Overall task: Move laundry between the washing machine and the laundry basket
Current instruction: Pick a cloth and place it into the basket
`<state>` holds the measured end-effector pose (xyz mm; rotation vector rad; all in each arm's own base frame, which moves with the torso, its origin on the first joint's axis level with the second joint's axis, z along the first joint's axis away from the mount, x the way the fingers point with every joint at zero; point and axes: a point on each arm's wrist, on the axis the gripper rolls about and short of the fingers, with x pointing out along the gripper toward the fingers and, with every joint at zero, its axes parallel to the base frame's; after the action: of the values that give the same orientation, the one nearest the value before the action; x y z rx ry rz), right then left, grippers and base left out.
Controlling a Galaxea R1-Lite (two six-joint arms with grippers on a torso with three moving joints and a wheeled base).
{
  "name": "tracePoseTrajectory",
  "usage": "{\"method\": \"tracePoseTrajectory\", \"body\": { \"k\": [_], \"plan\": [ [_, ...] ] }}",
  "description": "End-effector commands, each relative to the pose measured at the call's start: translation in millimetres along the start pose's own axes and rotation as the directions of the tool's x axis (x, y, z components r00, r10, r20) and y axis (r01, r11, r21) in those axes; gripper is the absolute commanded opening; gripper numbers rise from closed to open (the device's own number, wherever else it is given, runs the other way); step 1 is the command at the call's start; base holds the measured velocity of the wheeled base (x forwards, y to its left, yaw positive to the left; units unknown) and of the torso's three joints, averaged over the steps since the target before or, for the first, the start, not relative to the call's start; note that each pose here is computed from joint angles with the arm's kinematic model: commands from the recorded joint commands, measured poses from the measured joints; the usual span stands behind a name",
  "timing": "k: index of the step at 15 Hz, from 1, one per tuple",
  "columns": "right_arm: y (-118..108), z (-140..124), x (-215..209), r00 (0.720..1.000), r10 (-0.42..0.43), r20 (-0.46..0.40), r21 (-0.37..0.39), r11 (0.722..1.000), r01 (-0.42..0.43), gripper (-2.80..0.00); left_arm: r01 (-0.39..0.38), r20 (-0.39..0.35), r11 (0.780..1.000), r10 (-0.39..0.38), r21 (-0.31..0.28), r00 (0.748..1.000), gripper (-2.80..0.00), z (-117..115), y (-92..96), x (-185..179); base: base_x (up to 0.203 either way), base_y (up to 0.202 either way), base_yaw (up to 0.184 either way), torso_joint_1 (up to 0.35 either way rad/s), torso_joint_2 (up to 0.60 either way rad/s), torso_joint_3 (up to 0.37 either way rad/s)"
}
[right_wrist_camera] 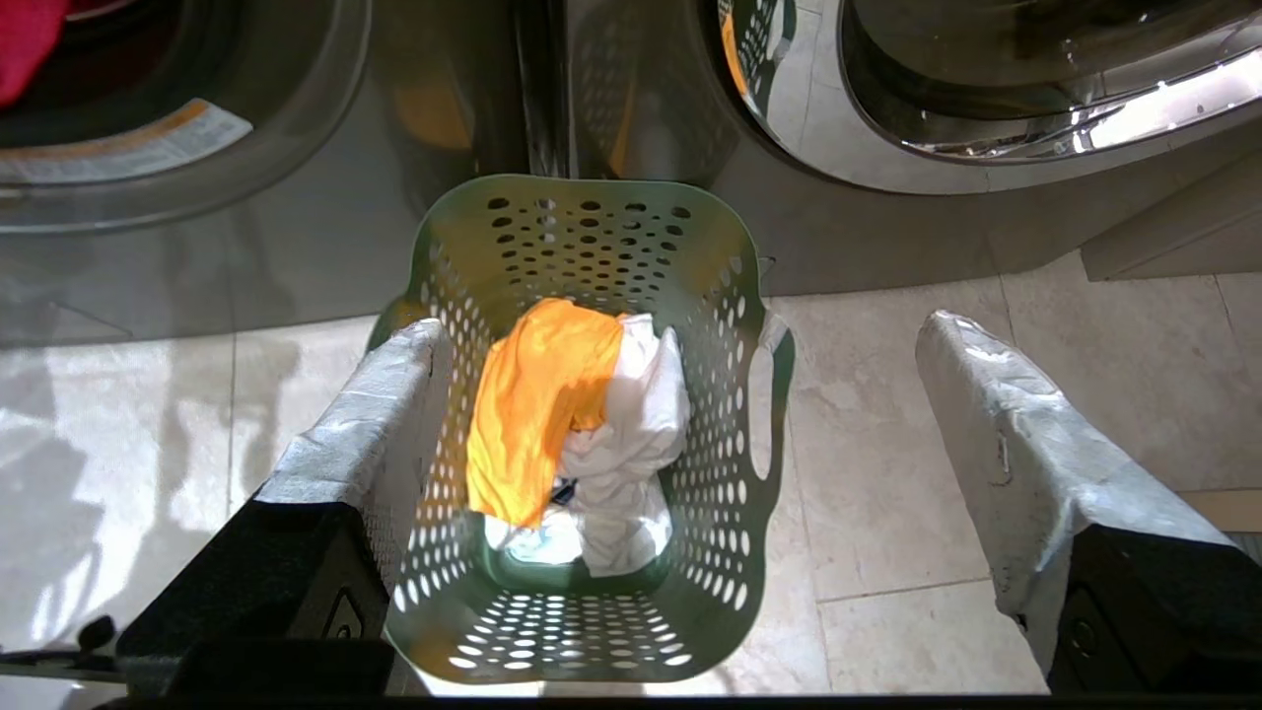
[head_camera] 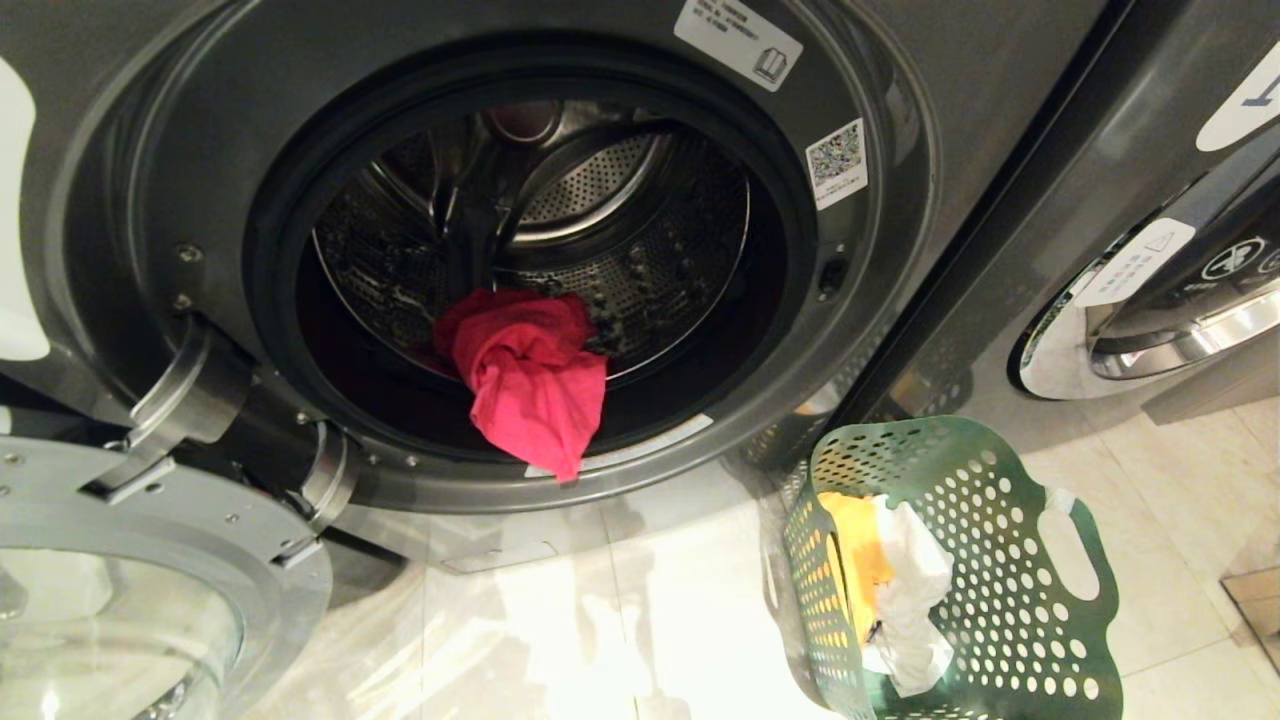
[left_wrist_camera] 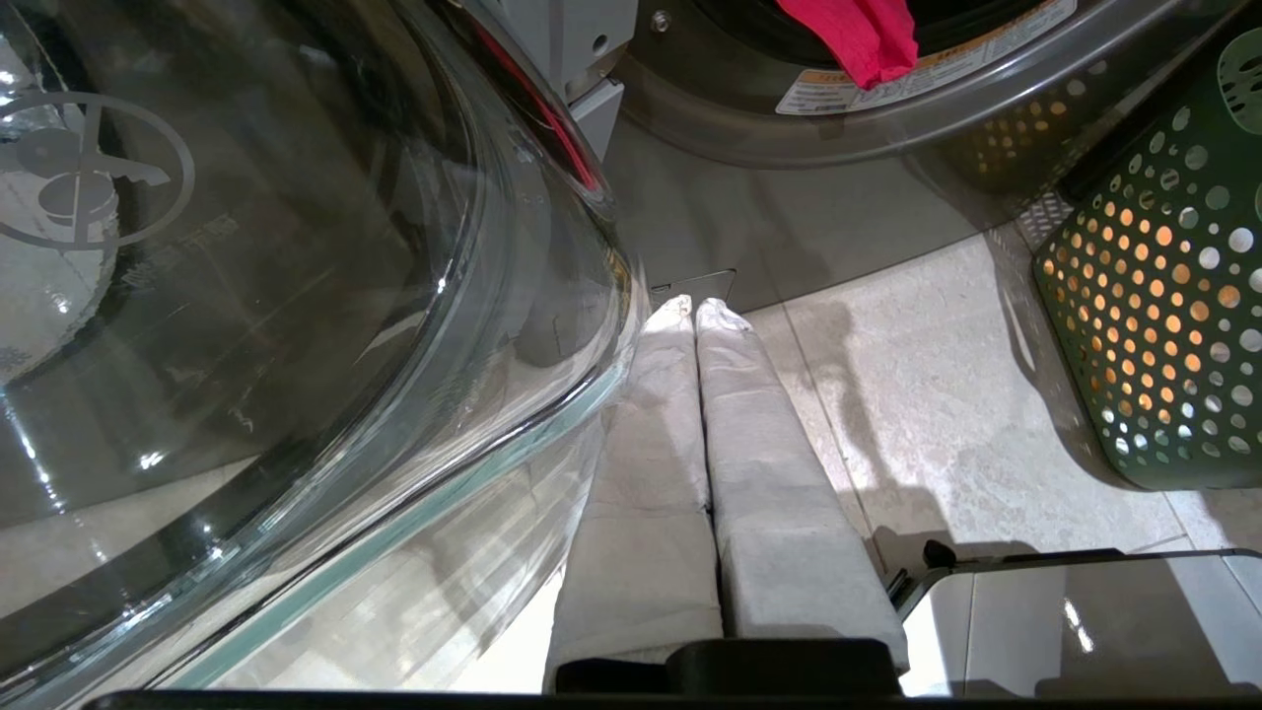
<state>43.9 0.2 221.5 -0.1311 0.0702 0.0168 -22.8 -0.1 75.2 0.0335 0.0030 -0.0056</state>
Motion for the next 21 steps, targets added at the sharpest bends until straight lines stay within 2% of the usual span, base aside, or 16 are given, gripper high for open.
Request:
{"method": "tracePoseTrajectory", "body": {
  "k": [1, 11, 21],
  "plan": [
    [0.2, -1.7, -0.4, 1.0, 0.0, -0.002, -0.013, 1.0, 0.0, 0.0, -0.001, -0.002, 1.0, 0.001, 0.0, 1.0, -2.8, -0.4, 0.0, 0.1, 0.0, 0.0, 0.0, 0.0, 0.0, 0.0],
    [0.3, -1.7, 0.0, 1.0, 0.002, -0.002, -0.015, 1.0, -0.002, 0.0, 0.0, -0.002, 1.0, 0.0, 0.0, 1.0, -2.8, -0.4, 0.0, 0.1, 0.0, -0.002, 0.007, 0.001, 0.0, 0.0],
    [1.3, -9.1, 1.2, 1.0, 0.007, -0.029, -0.006, 1.0, -0.007, 0.0, -0.001, -0.002, 1.0, 0.001, 0.0, 1.0, -2.8, -0.4, 0.0, 0.1, 0.001, -0.008, 0.167, 0.002, 0.0, 0.004]
  ]
}}
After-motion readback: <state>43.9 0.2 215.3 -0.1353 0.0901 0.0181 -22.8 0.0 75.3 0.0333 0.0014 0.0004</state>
